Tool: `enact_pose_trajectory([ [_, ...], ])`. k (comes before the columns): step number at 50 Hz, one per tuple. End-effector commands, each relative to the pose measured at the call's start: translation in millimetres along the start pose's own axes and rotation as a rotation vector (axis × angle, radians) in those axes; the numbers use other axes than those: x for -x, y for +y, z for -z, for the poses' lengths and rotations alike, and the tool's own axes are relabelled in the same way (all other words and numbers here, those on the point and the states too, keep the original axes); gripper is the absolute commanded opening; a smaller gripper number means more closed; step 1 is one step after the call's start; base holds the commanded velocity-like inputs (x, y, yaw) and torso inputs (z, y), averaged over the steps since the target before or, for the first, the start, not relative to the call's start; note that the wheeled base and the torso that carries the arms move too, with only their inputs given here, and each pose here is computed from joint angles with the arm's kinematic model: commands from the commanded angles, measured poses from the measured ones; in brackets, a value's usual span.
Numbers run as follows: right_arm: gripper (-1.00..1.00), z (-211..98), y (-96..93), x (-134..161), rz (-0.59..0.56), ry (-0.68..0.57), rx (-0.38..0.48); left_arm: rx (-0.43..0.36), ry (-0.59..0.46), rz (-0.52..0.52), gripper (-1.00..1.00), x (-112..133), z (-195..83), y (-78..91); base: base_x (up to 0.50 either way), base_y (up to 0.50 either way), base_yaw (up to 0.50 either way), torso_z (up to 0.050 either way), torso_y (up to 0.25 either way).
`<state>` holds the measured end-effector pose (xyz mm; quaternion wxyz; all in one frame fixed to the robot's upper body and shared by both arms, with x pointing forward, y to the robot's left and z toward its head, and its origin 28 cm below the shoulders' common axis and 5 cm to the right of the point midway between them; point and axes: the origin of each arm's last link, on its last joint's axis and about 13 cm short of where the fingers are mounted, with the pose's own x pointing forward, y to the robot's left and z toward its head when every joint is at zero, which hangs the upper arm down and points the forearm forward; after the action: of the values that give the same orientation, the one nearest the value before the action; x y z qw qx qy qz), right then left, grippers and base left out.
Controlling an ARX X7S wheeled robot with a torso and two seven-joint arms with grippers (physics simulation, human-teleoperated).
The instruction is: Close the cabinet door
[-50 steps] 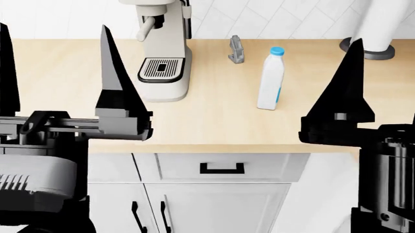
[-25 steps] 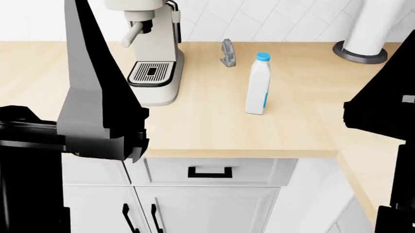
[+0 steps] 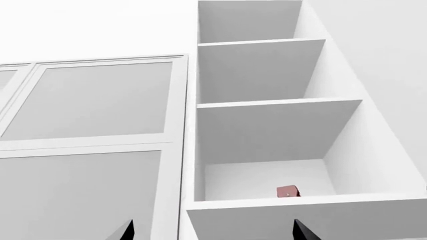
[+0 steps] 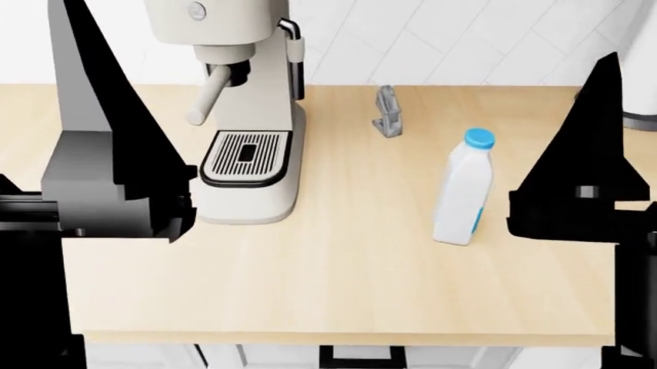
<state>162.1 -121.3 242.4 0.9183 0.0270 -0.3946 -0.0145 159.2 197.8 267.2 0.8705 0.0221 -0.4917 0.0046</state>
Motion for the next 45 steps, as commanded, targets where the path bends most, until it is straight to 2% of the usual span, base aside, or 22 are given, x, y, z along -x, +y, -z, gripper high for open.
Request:
enact_pose_trajectory([
  [1, 1.00, -8.0, 2.5, -5.0, -0.044, -0.059, 0.011, 0.006, -0.009, -0.010, 1.00, 0.1, -2.3, 1.8, 0.19, 0.00, 0.00, 0.000, 0.000],
  [9, 1.00, -7.6, 2.3, -4.7, -0.043, -0.062, 0.005, 0.016, -0.033, 0.001, 1.00, 1.4, -4.5, 1.7, 0.01, 0.00, 0.00, 0.003, 0.000],
  [45, 1.00, -8.5, 0.1, -5.1, -0.036, -0.071, 0.012, -0.008, -0.036, 0.014, 1.00, 2.6, -7.9, 1.0, 0.00, 0.00, 0.00, 0.050, 0.000],
])
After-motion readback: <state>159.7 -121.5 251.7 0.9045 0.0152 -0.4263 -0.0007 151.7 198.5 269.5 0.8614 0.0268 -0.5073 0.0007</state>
